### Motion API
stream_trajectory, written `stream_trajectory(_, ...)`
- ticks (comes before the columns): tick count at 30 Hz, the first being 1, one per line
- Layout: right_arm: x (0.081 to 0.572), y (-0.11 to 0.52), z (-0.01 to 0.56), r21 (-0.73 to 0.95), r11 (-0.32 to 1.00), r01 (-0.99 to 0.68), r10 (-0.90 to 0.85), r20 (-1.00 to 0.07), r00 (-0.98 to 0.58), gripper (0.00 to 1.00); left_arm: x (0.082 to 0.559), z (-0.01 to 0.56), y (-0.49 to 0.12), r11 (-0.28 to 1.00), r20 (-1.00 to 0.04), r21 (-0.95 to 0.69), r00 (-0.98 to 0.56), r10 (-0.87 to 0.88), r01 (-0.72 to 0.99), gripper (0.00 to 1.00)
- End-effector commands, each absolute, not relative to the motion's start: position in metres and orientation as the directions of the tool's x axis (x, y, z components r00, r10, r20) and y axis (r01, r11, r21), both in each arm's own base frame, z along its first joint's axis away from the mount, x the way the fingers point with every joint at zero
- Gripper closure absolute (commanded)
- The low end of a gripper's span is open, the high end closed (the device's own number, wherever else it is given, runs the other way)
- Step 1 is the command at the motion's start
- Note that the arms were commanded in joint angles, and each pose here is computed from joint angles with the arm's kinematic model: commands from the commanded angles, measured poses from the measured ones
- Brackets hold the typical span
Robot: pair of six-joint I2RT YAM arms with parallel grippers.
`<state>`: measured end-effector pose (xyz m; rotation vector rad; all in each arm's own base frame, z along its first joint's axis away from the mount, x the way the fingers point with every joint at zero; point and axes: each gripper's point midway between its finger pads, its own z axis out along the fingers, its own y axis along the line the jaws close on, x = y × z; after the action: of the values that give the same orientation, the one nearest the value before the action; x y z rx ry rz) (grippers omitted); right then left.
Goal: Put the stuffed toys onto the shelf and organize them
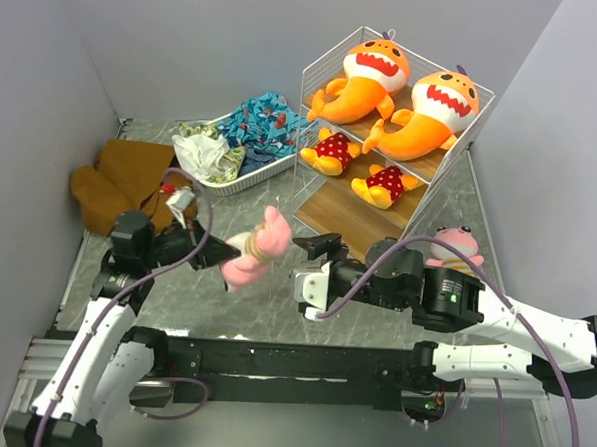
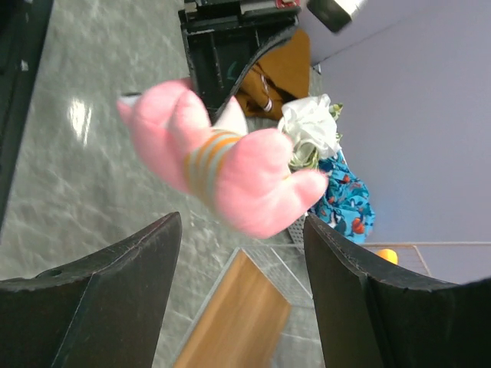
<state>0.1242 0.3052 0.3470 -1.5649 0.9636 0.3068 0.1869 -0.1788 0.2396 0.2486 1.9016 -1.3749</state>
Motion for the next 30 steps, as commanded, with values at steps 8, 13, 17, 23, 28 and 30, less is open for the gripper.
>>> stream_trajectory(8, 0.12, 0.299, 0.324, -0.715, -0.193, -0.672, -0.429, -0.555, 0.713, 0.29, 0.16, 0.253, -0.228, 0.255, -0.778, -0.612, -0.627, -0.026, 0.749, 0.99)
stream_trajectory(13, 0.122, 0.305, 0.296, -0.662, -0.237, -0.711, -0.479, -0.557, 0.678, 0.32, 0.157, 0.247, -0.234, 0.255, -0.773, -0.611, -0.635, 0.017, 0.75, 0.99)
stream_trajectory(17, 0.12, 0.313, 0.287, -0.625, -0.223, -0.748, -0.483, -0.595, 0.642, 0.7, 0.162, 0.245, -0.236, 0.27, -0.775, -0.6, -0.631, 0.039, 0.753, 0.99)
stream_trajectory(23, 0.12, 0.326, 0.28, -0.572, -0.087, -0.816, -0.44, -0.713, 0.546, 1.0, 0.217, 0.251, -0.222, 0.534, -0.782, -0.549, -0.621, -0.054, 0.644, 0.27)
stream_trajectory(28, 0.142, 0.327, 0.254, -0.519, 0.138, -0.843, -0.482, -0.779, 0.401, 1.0, 0.292, 0.243, -0.153, 0.875, -0.774, -0.451, -0.566, -0.285, 0.177, 0.03)
stream_trajectory(30, 0.149, 0.336, 0.244, -0.491, 0.243, -0.837, -0.476, -0.812, 0.338, 1.0, 0.312, 0.246, -0.123, 0.895, -0.76, -0.447, -0.533, -0.372, 0.013, 0.04)
